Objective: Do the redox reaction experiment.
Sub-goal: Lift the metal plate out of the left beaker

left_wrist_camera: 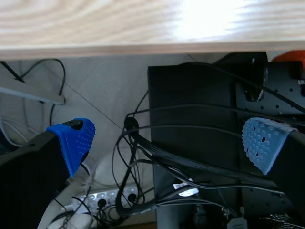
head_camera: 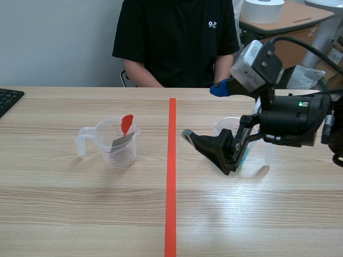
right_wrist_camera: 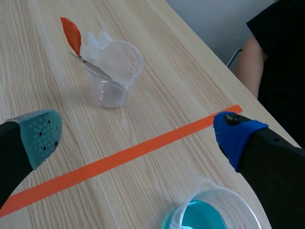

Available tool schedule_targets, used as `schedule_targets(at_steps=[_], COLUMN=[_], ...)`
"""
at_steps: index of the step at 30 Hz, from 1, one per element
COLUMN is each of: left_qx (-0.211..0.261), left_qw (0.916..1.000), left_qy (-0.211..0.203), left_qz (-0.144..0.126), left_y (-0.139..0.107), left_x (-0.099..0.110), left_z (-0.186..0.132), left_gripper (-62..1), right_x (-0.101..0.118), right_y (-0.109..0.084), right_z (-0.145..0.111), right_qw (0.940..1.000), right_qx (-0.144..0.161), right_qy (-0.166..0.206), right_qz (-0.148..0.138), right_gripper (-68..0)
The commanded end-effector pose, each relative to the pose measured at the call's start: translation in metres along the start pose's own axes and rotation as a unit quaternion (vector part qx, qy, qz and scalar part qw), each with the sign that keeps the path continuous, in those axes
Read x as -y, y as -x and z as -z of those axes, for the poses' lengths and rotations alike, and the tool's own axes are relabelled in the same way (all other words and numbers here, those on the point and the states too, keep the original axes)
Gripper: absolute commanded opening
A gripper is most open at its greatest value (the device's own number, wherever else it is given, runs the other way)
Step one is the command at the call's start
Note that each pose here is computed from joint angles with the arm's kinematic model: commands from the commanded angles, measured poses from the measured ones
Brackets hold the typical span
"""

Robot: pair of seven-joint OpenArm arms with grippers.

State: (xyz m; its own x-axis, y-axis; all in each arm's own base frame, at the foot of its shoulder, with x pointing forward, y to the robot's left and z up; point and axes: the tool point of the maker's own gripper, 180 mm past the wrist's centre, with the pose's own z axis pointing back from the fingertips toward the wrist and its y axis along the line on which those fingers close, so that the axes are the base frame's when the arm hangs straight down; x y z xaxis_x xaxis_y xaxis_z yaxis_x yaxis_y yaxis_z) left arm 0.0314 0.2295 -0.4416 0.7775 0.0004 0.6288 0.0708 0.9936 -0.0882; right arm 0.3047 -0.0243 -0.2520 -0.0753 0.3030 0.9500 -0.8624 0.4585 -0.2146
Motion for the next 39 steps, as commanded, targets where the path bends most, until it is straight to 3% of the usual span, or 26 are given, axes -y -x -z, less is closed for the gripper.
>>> schedule_targets(at_steps=[1,15,22,28,39], left_qx=[0.006,-0.004,-0.004,-0.005,-0.004], left_qw=[1.0000,0.9997,0.9997,0.9997,0.9997], left_qy=[0.005,0.002,0.002,0.002,0.002], left_qz=[-0.002,-0.024,-0.023,-0.023,-0.023], left_y=[-0.002,0.011,0.011,0.011,0.011], left_x=[0.004,0.011,0.011,0.011,0.011], left_z=[0.000,-0.001,-0.001,-0.001,-0.001], left_gripper=[1.4,1.4,1.4,1.4,1.4], right_x=[0.005,-0.032,-0.050,-0.053,-0.053], right_y=[-0.015,-0.020,-0.033,-0.030,-0.032], right_z=[0.008,0.084,0.104,0.104,0.103], right_qw=[0.9996,0.9955,0.9913,0.9906,0.9905], right_qx=[0.021,0.027,0.037,0.034,0.037], right_qy=[0.001,-0.080,-0.109,-0.113,-0.112], right_qz=[-0.016,-0.044,-0.064,-0.070,-0.069], right_gripper=[0.4,0.4,0.3,-9.6,-34.5])
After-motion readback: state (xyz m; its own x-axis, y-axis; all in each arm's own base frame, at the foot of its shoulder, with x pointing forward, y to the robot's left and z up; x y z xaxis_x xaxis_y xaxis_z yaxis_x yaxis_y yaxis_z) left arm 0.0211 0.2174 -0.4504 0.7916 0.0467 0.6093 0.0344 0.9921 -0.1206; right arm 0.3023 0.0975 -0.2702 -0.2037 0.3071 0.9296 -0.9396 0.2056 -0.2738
